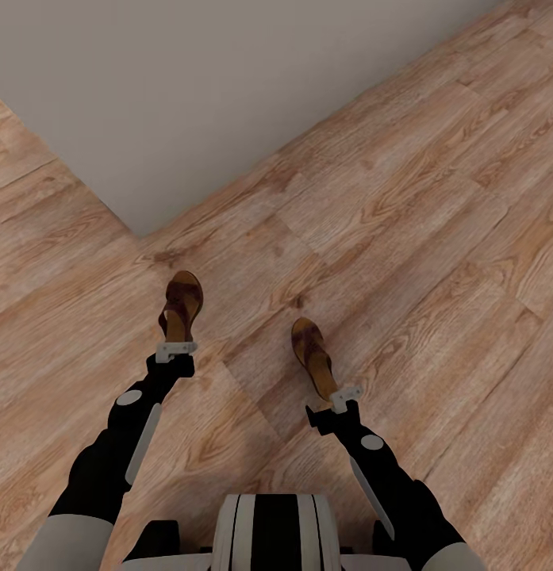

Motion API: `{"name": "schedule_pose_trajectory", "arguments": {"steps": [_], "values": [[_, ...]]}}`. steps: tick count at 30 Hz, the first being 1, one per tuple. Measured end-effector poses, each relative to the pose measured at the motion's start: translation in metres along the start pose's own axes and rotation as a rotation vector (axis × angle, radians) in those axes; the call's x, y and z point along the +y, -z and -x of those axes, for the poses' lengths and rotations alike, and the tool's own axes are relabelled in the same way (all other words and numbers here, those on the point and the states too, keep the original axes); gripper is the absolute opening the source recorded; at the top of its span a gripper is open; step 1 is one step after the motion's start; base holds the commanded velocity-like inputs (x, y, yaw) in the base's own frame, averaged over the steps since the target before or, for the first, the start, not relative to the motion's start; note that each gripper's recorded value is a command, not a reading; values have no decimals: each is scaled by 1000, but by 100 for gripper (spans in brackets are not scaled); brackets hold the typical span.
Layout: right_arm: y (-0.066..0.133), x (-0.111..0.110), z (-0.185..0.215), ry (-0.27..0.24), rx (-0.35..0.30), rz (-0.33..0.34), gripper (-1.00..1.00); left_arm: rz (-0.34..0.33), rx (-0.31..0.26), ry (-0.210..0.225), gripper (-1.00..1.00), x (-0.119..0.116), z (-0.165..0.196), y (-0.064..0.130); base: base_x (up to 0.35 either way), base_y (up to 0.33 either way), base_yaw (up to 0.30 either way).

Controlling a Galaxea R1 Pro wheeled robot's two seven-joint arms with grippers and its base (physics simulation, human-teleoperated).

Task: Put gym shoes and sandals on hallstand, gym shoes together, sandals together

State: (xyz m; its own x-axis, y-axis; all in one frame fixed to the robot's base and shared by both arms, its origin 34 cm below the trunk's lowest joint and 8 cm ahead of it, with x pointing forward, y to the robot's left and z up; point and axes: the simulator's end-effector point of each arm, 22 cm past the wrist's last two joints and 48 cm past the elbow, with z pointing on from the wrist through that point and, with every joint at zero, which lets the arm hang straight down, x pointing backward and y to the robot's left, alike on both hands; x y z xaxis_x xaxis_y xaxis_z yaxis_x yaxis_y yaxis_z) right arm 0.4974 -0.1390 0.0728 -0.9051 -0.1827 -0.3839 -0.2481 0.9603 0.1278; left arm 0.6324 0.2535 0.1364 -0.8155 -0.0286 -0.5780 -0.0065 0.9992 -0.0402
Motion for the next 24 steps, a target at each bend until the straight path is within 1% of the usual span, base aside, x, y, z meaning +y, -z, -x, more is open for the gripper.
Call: {"name": "schedule_pose_trajectory", "arguments": {"steps": [24], "values": [[0, 0, 0, 0, -1, 0, 100, -2, -4, -1, -100, -2, 2, 0, 20, 0, -2]]}}
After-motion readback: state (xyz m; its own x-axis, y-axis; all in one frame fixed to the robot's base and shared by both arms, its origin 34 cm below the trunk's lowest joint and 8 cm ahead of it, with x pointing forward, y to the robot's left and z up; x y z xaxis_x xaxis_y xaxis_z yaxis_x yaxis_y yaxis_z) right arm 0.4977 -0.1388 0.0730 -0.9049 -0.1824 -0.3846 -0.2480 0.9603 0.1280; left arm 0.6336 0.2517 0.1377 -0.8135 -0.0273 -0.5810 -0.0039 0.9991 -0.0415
